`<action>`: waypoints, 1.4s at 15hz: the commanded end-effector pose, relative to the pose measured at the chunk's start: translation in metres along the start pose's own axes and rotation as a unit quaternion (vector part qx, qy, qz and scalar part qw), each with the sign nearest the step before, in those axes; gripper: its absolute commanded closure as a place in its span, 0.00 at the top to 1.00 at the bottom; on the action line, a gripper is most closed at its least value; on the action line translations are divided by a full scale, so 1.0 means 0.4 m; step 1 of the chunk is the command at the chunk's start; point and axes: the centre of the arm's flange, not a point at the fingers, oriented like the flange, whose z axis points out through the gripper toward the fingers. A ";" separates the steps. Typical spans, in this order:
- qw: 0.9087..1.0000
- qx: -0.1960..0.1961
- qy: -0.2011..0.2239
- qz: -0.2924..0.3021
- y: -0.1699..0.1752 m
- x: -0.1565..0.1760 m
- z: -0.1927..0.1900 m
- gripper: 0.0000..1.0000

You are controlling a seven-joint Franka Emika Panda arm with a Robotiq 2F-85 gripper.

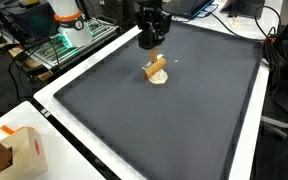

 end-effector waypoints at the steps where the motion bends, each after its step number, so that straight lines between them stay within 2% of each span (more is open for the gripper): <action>1: 1.000 -0.015 0.001 -0.010 0.030 -0.013 -0.015 0.24; 8: 1.000 -0.006 0.005 -0.023 0.060 -0.010 0.031 0.24; 21: 0.999 -0.004 0.015 -0.031 0.096 -0.001 0.063 0.24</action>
